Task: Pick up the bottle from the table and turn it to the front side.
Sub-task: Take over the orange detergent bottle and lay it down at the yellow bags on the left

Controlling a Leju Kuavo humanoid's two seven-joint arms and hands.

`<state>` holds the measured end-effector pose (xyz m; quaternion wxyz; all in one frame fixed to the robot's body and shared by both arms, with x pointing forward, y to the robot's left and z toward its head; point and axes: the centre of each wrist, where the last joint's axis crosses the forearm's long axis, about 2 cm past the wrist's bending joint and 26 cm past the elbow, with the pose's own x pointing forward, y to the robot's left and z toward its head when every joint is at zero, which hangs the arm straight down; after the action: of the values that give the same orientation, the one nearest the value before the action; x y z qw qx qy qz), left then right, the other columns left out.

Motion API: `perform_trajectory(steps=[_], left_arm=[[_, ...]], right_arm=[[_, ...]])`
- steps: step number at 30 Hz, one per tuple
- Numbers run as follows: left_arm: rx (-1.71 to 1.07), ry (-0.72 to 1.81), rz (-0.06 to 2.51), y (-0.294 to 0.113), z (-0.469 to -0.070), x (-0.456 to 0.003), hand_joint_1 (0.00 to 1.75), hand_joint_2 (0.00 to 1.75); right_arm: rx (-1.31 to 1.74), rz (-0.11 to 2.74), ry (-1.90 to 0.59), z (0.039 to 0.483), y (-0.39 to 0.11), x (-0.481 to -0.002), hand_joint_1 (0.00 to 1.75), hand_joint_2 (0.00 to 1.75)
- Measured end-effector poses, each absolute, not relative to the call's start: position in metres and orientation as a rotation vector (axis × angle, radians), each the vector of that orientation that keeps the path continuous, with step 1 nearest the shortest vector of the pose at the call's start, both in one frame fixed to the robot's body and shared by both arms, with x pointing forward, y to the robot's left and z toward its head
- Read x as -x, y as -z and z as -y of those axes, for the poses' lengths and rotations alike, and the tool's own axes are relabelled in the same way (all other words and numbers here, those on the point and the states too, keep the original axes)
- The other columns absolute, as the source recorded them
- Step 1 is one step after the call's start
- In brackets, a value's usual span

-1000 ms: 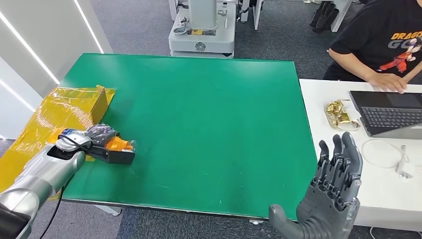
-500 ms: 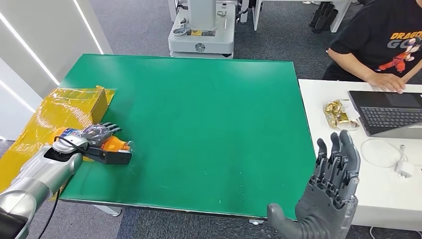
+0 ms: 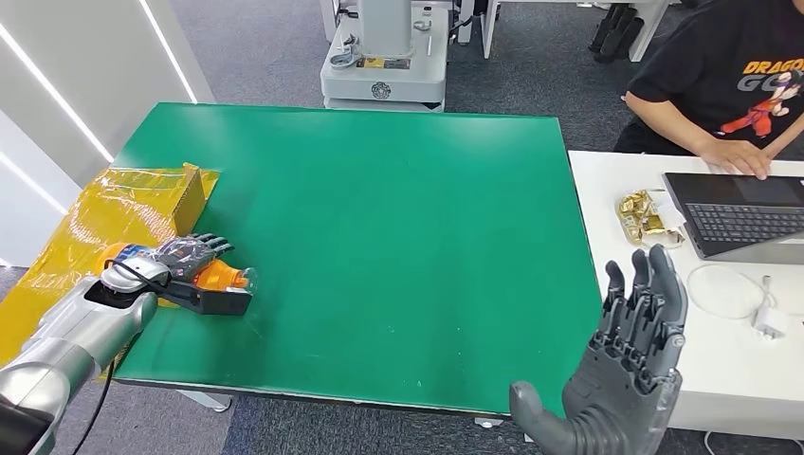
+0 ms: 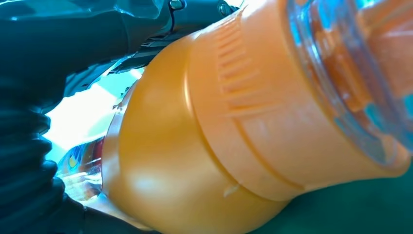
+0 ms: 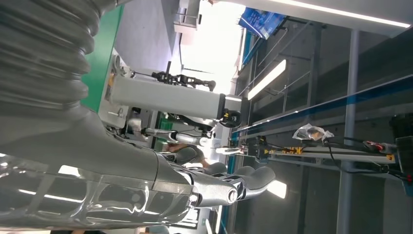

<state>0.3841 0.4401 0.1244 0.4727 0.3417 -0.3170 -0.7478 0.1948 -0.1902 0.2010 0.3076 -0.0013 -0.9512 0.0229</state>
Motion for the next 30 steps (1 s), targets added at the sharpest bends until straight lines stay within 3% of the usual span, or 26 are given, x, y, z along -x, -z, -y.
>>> perform_trajectory(steps=[30], left_arm=[[-0.921, 1.811, 1.089, -0.174, -0.449, -0.342, 0.00, 1.75]], right_arm=[[0.072, 2.515, -0.035, 0.197, -0.207, -0.182, 0.00, 1.75]])
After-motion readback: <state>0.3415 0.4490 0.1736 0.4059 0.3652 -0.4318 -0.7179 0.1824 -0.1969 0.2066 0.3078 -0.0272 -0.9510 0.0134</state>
